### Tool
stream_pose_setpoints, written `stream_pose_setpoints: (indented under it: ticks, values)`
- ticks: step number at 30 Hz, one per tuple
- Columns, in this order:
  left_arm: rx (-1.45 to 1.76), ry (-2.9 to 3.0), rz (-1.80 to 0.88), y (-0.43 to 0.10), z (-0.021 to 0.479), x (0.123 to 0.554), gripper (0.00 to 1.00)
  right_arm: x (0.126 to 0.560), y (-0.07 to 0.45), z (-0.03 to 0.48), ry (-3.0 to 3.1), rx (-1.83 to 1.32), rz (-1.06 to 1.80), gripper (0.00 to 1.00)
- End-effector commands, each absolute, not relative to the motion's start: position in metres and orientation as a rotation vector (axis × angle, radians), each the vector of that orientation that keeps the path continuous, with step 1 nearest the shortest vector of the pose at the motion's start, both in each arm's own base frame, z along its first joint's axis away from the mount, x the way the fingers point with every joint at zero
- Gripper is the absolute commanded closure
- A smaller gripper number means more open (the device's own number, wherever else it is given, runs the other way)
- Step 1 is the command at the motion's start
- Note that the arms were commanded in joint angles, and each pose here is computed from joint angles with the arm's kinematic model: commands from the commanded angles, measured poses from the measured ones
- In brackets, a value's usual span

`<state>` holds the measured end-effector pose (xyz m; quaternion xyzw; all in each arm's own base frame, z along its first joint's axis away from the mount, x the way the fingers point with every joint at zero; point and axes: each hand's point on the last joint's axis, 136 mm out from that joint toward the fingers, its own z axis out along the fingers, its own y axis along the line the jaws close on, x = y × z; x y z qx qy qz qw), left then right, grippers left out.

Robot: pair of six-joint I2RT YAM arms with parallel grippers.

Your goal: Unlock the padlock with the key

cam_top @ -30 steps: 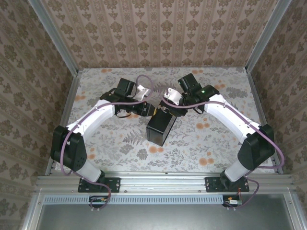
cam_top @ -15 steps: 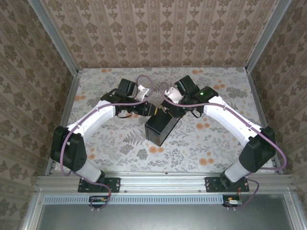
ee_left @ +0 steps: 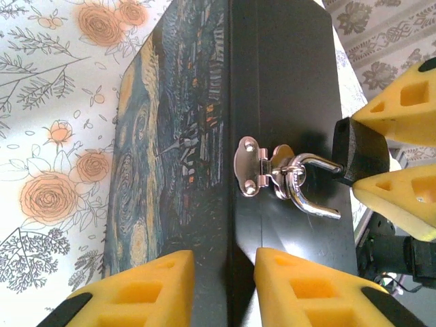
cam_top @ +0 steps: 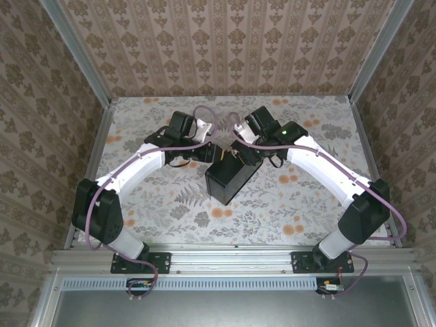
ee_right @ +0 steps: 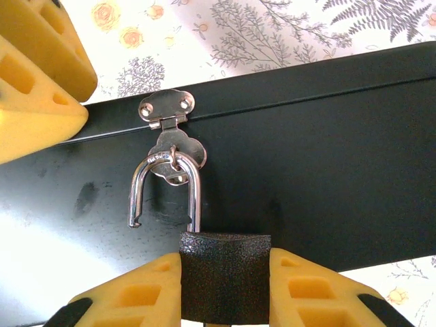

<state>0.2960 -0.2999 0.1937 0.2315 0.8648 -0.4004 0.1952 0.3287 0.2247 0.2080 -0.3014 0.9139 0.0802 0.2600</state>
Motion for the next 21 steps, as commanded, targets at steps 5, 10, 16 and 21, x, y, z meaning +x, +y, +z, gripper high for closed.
stream_pose_setpoints:
  ticks: [5, 10, 16, 21]
  values:
    - [0.640, 2.497, -1.249, -0.309, 0.180, 0.271, 0.70, 0.360, 0.216, 0.241, 2.350, -0.522, 0.095, 1.00]
    - [0.647, 2.502, -1.255, -0.307, 0.181, 0.273, 0.70, 0.377, 0.205, 0.244, 2.269, -0.627, -0.086, 1.00]
    - [0.605, 2.492, -1.280, -0.306, 0.184, 0.288, 0.70, 0.381, 0.229, 0.261, 2.202, -0.743, 0.132, 1.00]
    - [0.559, 2.495, -1.306, -0.313, 0.180, 0.291, 0.70, 0.380, 0.218, 0.242, 2.322, -0.609, 0.177, 1.00]
